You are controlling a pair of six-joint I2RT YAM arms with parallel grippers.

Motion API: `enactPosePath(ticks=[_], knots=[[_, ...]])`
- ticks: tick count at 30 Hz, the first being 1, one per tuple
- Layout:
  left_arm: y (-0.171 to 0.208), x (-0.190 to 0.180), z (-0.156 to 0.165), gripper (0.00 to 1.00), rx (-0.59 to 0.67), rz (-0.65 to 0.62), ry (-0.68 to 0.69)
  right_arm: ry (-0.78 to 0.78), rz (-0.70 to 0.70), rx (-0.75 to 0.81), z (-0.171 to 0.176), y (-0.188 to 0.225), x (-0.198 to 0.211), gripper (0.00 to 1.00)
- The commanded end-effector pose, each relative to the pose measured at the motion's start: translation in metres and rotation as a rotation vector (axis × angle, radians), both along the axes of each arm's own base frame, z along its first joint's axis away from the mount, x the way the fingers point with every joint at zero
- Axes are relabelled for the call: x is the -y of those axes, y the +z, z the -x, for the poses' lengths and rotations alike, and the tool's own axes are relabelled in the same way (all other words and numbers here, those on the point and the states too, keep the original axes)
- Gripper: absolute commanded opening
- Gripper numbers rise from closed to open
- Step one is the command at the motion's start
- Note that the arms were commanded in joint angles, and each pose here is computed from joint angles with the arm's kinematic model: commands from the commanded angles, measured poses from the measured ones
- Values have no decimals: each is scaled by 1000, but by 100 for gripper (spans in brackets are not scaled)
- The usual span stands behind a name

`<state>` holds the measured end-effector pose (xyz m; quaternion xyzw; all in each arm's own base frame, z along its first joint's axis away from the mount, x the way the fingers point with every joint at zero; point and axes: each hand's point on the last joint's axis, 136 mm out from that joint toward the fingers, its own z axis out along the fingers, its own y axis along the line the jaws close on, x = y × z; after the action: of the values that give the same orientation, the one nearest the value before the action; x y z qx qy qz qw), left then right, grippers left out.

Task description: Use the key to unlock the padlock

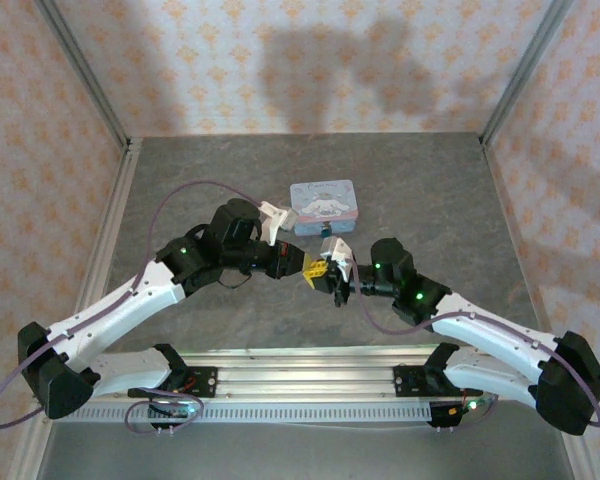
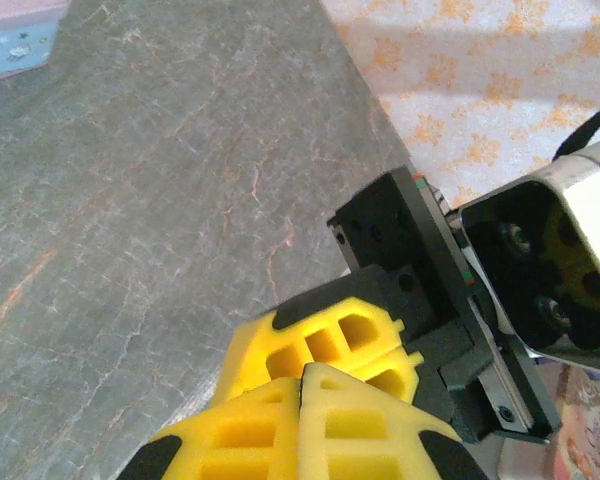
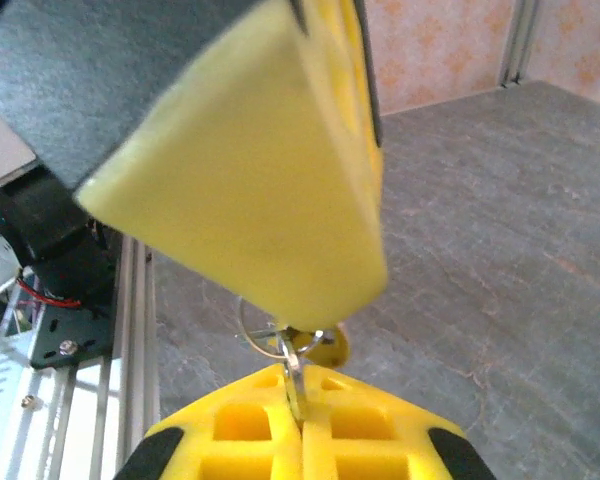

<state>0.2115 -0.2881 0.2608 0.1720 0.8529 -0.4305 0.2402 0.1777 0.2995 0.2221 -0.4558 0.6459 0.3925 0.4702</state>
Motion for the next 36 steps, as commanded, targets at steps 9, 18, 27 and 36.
enactPosePath(ticks=[9, 18, 27, 36], knots=[[0, -13, 3, 17, 56, -6, -2, 24, 56, 22, 7, 20, 6, 0], [17, -29, 17, 51, 363, -19, -106, 176, 282, -107, 35, 15, 15, 0], [35, -20, 43, 55, 590, 87, -293, 238, 324, -146, 47, 27, 19, 0], [31, 9, 49, 47, 520, 121, -402, 258, 305, -163, 49, 29, 14, 0]])
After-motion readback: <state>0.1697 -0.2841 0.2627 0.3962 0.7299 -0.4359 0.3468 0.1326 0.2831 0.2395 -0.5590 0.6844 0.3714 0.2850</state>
